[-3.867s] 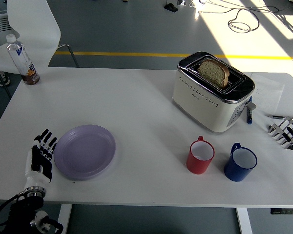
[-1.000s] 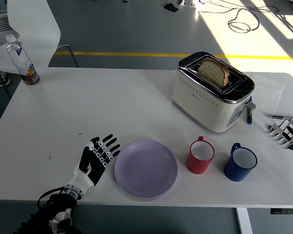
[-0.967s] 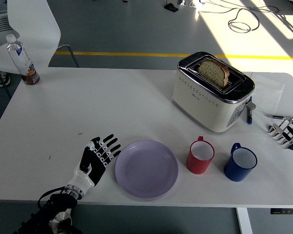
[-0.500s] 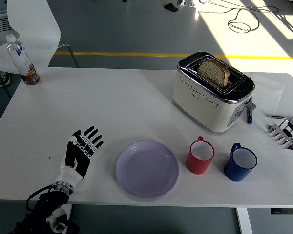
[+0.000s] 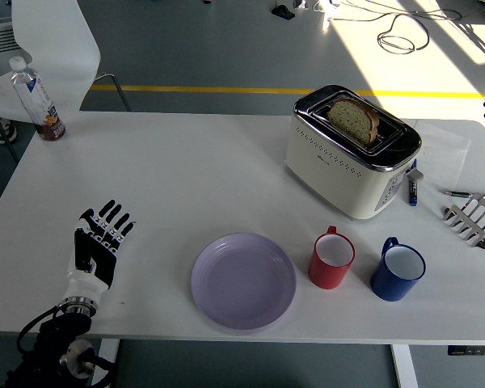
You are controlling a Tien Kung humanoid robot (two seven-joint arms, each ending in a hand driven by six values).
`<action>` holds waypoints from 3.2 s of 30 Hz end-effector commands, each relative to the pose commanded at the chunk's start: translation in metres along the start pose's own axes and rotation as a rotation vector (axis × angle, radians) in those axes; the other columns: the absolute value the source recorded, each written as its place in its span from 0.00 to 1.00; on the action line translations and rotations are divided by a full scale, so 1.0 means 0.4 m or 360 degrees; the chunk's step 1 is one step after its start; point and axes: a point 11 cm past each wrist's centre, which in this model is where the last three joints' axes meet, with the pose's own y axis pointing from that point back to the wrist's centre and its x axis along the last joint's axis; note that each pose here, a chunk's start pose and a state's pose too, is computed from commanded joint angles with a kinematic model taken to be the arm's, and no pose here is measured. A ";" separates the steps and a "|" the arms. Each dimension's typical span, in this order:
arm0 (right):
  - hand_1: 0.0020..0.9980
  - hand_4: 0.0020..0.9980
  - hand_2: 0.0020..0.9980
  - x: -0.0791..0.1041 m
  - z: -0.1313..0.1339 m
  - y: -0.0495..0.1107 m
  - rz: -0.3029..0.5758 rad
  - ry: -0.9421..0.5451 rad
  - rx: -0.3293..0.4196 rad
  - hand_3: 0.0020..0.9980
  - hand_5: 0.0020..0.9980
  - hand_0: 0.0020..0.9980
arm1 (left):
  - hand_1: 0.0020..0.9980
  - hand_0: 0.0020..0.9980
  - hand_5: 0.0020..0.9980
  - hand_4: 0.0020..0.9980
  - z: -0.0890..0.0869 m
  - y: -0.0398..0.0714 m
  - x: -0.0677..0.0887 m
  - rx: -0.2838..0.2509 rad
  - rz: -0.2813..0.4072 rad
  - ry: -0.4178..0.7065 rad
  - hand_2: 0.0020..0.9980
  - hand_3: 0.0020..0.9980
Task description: Push plate across desktop,pick up the break from the machine,place the break in the plate
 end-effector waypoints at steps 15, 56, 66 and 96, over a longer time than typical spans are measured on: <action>0.70 0.77 0.69 -0.304 -0.165 -0.197 -0.0426 0.1332 0.0062 0.83 0.22 0.79 | 0.78 0.79 1.00 0.49 -0.037 0.023 0.010 0.0100 0.0034 -0.0059 0.83 0.75; 0.64 0.77 0.60 -0.506 -0.064 -0.249 -0.0649 0.1716 -0.0316 0.75 0.28 0.70 | 0.77 0.79 1.00 0.45 -0.014 0.011 0.004 0.0060 0.0032 -0.0065 0.82 0.73; 0.52 0.74 0.51 -0.535 -0.049 -0.239 -0.0645 0.1719 -0.0315 0.66 0.26 0.52 | 0.77 0.79 0.99 0.44 -0.013 0.011 0.004 0.0057 0.0033 -0.0065 0.82 0.73; 0.37 0.40 0.41 -0.479 -0.157 -0.260 -0.0472 0.1884 -0.0119 0.46 0.00 0.37 | 0.76 0.79 0.99 0.44 -0.023 0.024 0.019 0.0075 0.0056 -0.0067 0.82 0.74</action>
